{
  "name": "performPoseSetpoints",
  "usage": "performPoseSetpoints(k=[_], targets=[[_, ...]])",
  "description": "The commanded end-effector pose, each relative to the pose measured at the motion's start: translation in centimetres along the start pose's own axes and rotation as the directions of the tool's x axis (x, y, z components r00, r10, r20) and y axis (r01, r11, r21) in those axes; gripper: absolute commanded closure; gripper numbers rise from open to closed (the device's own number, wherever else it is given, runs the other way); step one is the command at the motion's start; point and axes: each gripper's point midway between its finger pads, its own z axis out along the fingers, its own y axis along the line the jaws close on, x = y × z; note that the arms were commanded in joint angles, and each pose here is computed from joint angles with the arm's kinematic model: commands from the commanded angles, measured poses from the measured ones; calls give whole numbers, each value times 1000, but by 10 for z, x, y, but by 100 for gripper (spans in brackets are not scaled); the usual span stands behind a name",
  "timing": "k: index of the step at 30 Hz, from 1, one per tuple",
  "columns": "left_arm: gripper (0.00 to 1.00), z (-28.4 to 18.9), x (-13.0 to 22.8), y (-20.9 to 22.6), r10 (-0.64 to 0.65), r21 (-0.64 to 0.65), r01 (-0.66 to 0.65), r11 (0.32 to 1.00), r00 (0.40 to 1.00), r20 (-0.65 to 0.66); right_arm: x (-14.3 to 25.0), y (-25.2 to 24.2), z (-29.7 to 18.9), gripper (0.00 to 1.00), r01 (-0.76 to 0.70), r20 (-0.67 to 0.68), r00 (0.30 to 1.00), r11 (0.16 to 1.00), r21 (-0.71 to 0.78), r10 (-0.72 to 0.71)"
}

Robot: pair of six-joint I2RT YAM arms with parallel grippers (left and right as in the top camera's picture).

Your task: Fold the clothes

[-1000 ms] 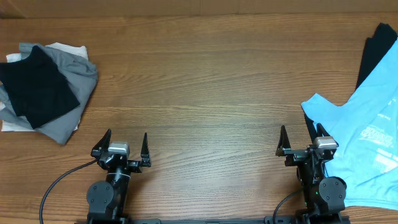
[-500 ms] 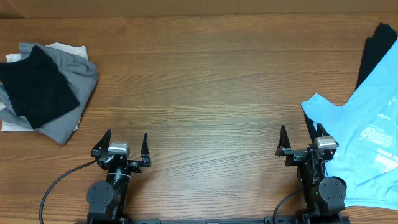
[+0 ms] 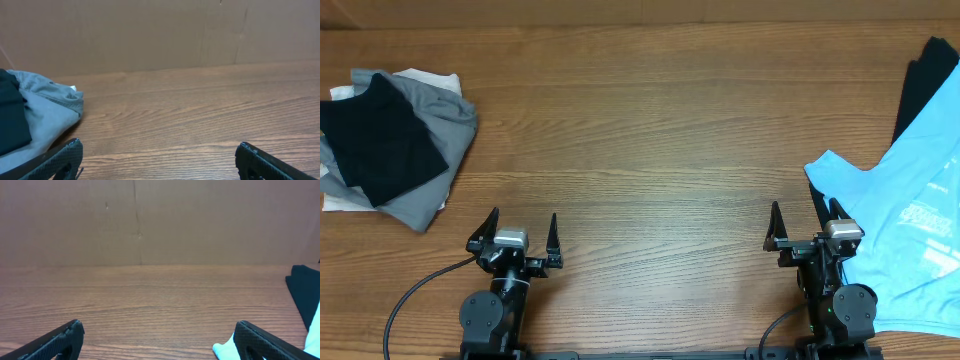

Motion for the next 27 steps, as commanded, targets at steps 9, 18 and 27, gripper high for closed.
performPoseSetpoints(k=[9, 18, 27], targets=[[0, 0, 0, 1, 8, -6, -8, 1000, 1000, 4, 1, -1, 0, 0, 2, 5, 1000, 1000, 1, -2], [0, 0, 0, 1, 3, -2, -2, 1000, 1000, 5, -4, 17, -1, 0, -3, 24, 1000, 995, -104, 5], [0, -12, -32, -2, -94, 18, 94, 995, 996, 9, -41, -6, -8, 0, -72, 83, 994, 997, 34, 69]])
